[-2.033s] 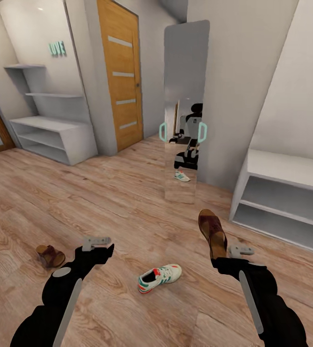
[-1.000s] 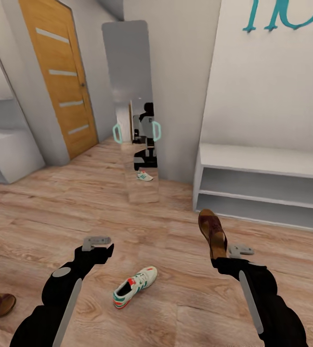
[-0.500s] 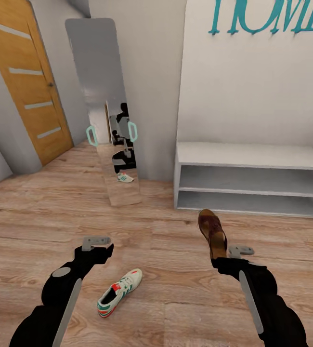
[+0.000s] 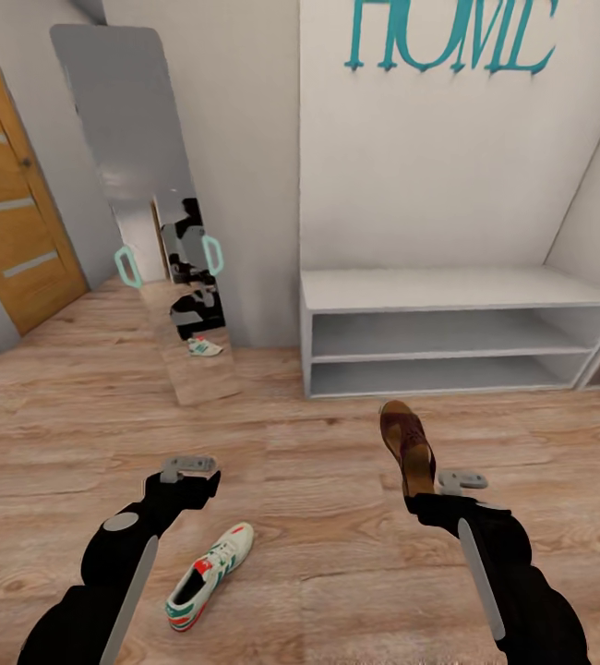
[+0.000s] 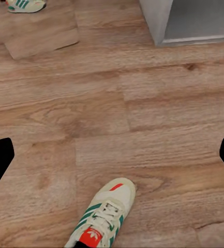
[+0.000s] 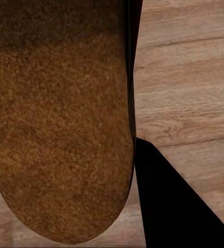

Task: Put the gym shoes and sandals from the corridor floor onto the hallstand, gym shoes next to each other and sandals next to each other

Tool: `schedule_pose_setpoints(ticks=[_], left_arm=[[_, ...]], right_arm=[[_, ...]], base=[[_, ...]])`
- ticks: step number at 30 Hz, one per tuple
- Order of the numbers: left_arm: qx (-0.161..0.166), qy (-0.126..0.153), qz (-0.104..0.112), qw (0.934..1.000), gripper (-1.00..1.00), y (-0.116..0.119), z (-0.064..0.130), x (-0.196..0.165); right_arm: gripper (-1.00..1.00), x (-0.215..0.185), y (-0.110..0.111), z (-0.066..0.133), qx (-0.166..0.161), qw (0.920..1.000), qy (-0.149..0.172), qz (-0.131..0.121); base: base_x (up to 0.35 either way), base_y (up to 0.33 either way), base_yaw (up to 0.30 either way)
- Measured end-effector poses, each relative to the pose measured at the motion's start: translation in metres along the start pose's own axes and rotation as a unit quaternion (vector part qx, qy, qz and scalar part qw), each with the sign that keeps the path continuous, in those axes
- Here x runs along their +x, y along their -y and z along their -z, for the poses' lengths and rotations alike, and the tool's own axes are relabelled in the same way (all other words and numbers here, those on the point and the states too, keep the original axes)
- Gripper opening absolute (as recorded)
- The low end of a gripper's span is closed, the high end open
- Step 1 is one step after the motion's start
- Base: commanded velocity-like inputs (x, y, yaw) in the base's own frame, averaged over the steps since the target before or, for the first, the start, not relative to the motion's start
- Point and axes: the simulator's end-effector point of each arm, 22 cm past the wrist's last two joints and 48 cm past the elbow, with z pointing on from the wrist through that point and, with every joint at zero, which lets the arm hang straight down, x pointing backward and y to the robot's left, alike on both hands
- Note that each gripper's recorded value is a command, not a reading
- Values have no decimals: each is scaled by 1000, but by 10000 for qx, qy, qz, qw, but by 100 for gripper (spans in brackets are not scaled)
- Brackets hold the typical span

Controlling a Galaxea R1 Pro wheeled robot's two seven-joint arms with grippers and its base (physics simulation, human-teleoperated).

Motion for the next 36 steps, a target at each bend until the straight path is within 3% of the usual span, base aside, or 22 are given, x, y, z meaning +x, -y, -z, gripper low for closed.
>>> schedule_pose_setpoints(ticks=[7,28,36], left_arm=[[83,-4,-62,9999,100,9,0,0],[90,-4,-69,9999,100,10,0,1],[91,-2,-68,9999,100,10,0,0]], right_arm=[[-100,0,0,0,-1,10000,2,-1],[-100,0,0,0,2,10000,-1,0],[-100,0,0,0,0,10000,-3,0]], base=[[0,240,-300],[0,12,-300],[0,233,-300]])
